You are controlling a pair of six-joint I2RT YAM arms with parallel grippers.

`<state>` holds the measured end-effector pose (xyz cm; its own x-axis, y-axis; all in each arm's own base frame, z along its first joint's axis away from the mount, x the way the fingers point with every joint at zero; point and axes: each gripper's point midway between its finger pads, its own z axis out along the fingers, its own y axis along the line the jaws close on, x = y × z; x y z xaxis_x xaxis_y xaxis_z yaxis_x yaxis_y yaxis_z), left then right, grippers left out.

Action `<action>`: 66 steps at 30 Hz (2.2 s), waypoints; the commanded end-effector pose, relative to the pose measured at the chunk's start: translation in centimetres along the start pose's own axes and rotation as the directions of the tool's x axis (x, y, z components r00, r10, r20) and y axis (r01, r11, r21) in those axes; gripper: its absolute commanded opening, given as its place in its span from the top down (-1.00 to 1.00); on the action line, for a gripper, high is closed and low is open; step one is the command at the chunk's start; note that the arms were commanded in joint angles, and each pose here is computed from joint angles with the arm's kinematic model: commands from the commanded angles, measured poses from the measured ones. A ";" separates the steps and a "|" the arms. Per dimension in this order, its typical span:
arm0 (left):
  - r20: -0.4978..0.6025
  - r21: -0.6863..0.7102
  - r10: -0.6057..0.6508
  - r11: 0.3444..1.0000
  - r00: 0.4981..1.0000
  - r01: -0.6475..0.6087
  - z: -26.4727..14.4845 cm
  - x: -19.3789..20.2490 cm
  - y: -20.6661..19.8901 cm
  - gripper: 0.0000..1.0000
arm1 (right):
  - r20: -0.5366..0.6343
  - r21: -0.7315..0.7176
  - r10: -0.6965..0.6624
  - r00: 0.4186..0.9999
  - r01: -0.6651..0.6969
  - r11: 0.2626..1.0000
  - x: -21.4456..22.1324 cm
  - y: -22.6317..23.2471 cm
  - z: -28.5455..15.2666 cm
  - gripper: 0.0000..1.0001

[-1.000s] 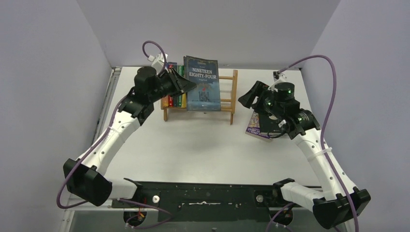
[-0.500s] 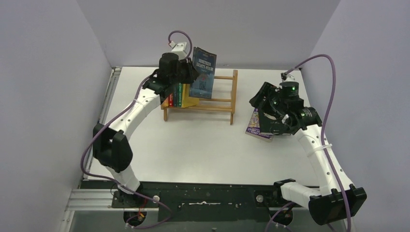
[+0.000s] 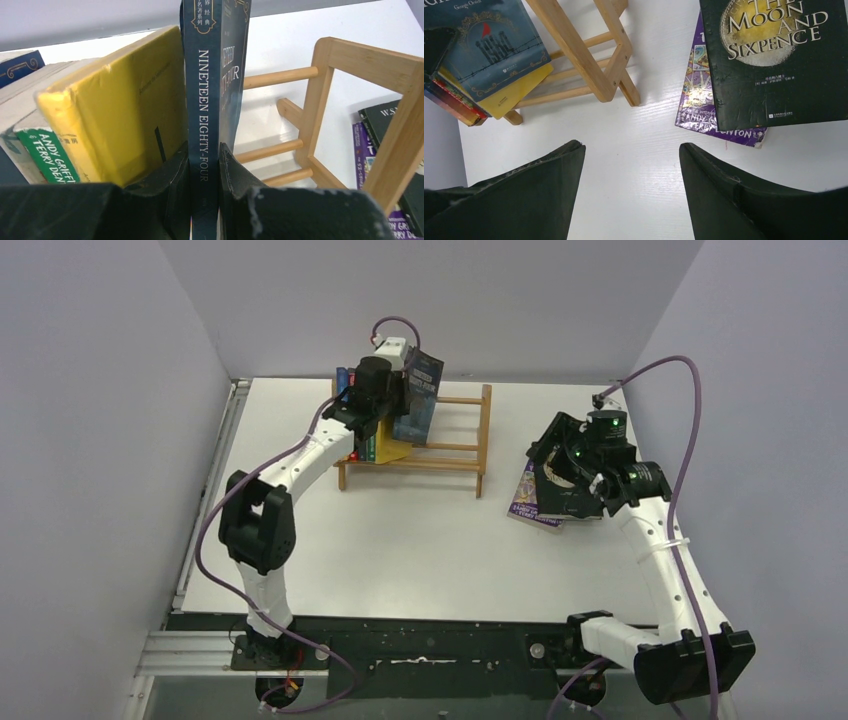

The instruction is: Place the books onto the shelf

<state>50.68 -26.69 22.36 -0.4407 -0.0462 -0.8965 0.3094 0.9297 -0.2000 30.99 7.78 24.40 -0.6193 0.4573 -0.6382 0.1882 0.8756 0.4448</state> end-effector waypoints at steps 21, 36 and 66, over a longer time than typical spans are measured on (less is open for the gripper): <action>0.260 -0.146 -0.012 0.988 0.965 0.052 -4.6 -2.8 1.7 0.91 | -0.014 -0.043 0.022 1.000 -0.023 0.999 0.3 0.3 0.3 -0.42; 0.220 -0.150 -0.050 0.985 0.974 0.084 -4.8 -0.9 1.1 0.32 | -0.026 -0.043 0.029 0.999 -0.030 0.999 0.9 0.0 0.3 -0.42; -0.007 -0.152 -0.293 0.945 0.956 0.288 -11.7 -0.1 1.6 -0.20 | 0.032 0.210 0.039 0.999 -0.045 0.977 -3.3 -6.4 2.9 -0.44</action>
<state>43.81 -22.37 21.56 -0.5429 -0.2753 -0.7934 -0.0165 0.9481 -0.3176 31.56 5.54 21.36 -0.6594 0.4637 -0.5917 0.2625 0.8796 0.3966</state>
